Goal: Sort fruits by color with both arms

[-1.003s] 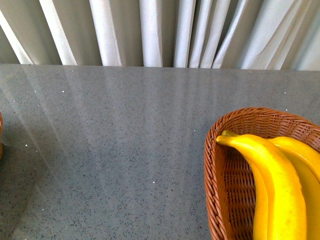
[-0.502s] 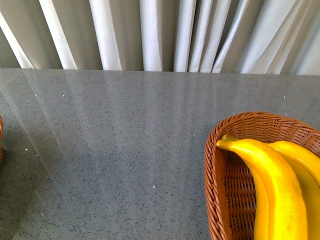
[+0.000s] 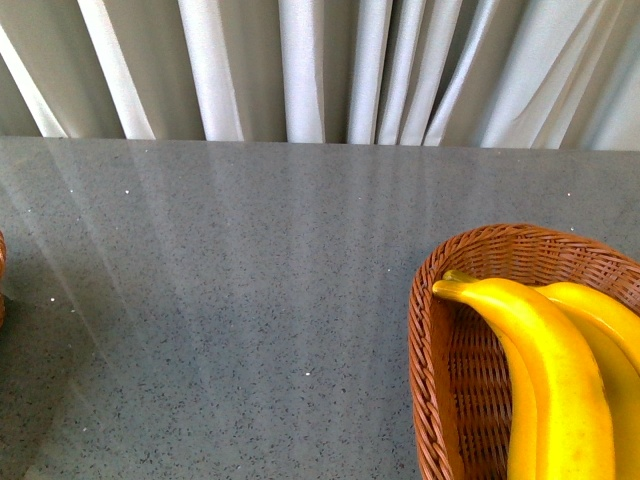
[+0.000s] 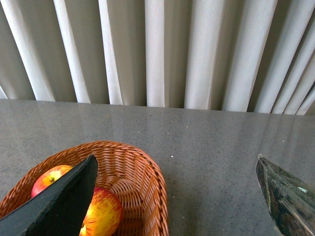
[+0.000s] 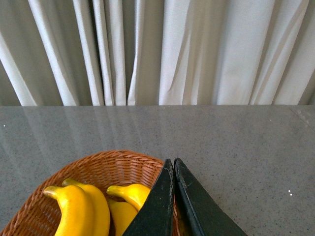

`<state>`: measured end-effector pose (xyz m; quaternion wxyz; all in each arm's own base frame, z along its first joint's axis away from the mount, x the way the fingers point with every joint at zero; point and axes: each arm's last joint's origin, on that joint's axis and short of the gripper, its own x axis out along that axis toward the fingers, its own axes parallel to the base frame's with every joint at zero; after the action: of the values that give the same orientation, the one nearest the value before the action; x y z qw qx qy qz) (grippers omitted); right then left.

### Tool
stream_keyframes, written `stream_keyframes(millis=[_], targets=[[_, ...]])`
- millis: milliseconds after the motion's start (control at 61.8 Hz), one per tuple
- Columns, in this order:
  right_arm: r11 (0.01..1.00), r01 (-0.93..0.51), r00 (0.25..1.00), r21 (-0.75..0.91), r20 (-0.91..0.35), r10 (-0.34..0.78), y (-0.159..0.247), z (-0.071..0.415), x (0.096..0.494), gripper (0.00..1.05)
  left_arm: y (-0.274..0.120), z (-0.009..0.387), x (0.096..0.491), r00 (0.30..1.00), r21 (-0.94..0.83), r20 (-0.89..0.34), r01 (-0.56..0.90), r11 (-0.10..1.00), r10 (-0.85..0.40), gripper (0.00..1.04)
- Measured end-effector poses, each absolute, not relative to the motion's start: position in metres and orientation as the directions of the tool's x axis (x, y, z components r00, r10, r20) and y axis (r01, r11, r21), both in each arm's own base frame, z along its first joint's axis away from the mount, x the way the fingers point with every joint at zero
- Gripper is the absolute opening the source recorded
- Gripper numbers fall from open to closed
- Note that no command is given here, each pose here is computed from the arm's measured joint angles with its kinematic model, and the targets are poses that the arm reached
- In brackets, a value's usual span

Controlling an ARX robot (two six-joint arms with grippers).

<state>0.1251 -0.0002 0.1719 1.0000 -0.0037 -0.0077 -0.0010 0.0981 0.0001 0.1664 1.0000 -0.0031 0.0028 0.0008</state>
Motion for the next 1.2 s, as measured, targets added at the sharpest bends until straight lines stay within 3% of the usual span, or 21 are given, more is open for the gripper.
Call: stream_keyframes(millis=[1068, 1197], targets=[[1.000, 0.002, 1.000, -0.007, 0.013, -0.002, 0.000, 0.169, 0.097, 0.02, 0.000, 0.166, 0.098, 1.000, -0.006, -0.006, -0.002, 1.000, 0.002, 0.96], [1.000, 0.002, 1.000, -0.007, 0.014, -0.002, 0.000, 0.169, 0.097, 0.22, 0.000, 0.166, 0.098, 1.000, -0.006, -0.006, -0.002, 1.000, 0.002, 0.96]])
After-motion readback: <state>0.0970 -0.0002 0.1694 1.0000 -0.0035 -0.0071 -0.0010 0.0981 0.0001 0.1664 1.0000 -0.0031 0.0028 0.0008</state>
